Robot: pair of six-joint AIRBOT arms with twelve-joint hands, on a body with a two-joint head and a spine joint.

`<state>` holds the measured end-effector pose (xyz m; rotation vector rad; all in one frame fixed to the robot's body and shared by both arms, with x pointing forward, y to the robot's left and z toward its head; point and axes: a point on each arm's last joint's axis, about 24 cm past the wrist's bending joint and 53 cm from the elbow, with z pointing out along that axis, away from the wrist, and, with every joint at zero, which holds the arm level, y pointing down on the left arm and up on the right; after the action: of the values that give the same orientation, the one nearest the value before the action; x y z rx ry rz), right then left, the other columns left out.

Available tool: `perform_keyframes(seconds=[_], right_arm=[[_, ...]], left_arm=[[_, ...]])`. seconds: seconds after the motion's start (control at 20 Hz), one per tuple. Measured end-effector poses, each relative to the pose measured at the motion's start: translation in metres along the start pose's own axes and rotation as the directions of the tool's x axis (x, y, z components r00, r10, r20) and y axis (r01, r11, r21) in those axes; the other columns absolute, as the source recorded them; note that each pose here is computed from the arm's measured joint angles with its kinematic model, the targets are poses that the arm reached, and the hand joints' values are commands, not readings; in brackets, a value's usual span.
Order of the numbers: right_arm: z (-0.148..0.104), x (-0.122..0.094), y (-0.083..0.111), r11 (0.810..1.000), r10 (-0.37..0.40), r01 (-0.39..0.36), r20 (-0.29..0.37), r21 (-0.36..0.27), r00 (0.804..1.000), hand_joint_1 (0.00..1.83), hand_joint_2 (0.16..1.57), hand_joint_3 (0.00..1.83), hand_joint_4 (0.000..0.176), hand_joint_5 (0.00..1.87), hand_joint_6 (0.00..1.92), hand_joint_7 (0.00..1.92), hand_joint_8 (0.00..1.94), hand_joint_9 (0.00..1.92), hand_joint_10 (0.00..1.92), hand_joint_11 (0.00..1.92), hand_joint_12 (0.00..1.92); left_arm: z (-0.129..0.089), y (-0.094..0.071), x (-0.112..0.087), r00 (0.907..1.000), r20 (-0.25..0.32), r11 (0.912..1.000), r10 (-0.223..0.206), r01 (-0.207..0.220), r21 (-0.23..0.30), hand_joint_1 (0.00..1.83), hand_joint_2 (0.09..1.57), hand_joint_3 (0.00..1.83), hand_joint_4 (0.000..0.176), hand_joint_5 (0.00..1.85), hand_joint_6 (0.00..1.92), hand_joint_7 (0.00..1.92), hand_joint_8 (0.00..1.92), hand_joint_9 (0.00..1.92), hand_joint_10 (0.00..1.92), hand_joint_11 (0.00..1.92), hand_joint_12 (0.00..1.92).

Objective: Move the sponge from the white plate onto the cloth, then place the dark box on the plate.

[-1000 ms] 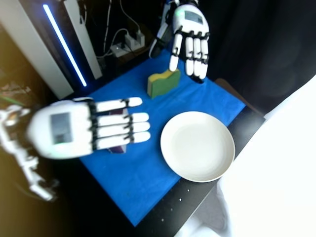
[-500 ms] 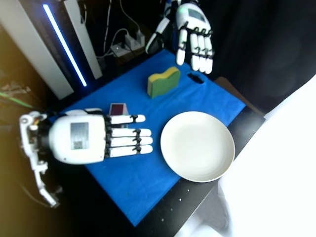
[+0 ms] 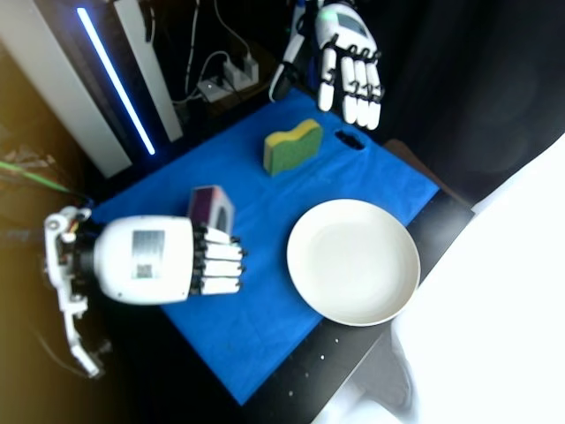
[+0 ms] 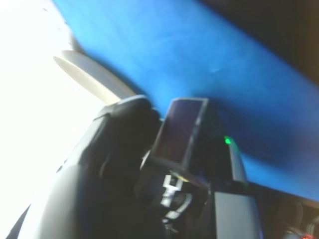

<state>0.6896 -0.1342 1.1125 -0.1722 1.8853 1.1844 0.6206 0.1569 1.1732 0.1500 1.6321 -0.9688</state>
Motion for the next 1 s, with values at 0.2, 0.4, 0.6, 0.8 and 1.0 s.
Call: perform_keyframes(seconds=[0.2, 0.4, 0.6, 0.8, 1.0], right_arm=[[0.004, -0.032, 0.041, 0.990, 0.027, -0.015, 0.083, -0.137, 0.996, 1.45, 1.12, 0.00, 0.020, 0.64, 1.65, 0.67, 1.69, 0.72, 1.76, 0.77, 1.90], [0.009, -0.080, 0.076, 0.972, -0.015, 0.057, 0.182, -0.227, 0.983, 1.54, 0.99, 0.00, 0.000, 0.86, 1.28, 0.92, 1.38, 1.01, 1.49, 0.94, 1.62], [0.042, -0.113, 0.080, 0.975, 0.002, 0.056, 0.261, -0.216, 0.965, 1.45, 1.03, 0.06, 0.000, 0.87, 1.45, 0.98, 1.20, 1.03, 1.56, 0.95, 1.60], [0.089, -0.092, 0.070, 0.986, 0.014, 0.025, 0.229, -0.166, 0.973, 1.61, 0.95, 0.21, 0.000, 0.94, 1.01, 0.94, 1.08, 0.95, 1.14, 0.91, 1.36], [0.121, -0.086, 0.031, 0.999, 0.029, -0.024, 0.228, -0.025, 0.973, 1.63, 1.06, 0.01, 0.000, 0.83, 1.16, 0.88, 1.19, 0.98, 1.18, 0.84, 1.27]], left_arm=[[-0.003, 0.001, 0.000, 1.0000, 0.007, 1.0000, -0.006, 0.006, -0.001, 0.88, 0.74, 0.00, 0.176, 0.00, 0.00, 0.10, 0.00, 0.11, 0.00, 0.00, 0.36], [-0.003, 0.001, 0.000, 0.9998, 0.012, 0.9999, -0.014, 0.014, -0.003, 0.82, 0.73, 0.00, 0.176, 0.00, 0.00, 0.08, 0.00, 0.10, 0.00, 0.00, 0.36], [-0.003, -0.001, -0.001, 0.9996, 0.022, 0.9998, -0.019, 0.019, 0.007, 0.85, 0.71, 0.00, 0.176, 0.00, 0.00, 0.12, 0.00, 0.11, 0.00, 0.00, 0.29], [-0.001, -0.002, -0.002, 0.9991, 0.032, 0.9996, -0.027, 0.026, 0.014, 0.87, 0.71, 0.00, 0.176, 0.00, 0.00, 0.10, 0.00, 0.11, 0.00, 0.00, 0.48], [0.000, -0.003, 0.000, 0.9992, 0.028, 0.9994, -0.028, 0.028, 0.020, 0.84, 0.71, 0.00, 0.176, 0.02, 0.00, 0.11, 0.00, 0.14, 0.01, 0.00, 0.57]])
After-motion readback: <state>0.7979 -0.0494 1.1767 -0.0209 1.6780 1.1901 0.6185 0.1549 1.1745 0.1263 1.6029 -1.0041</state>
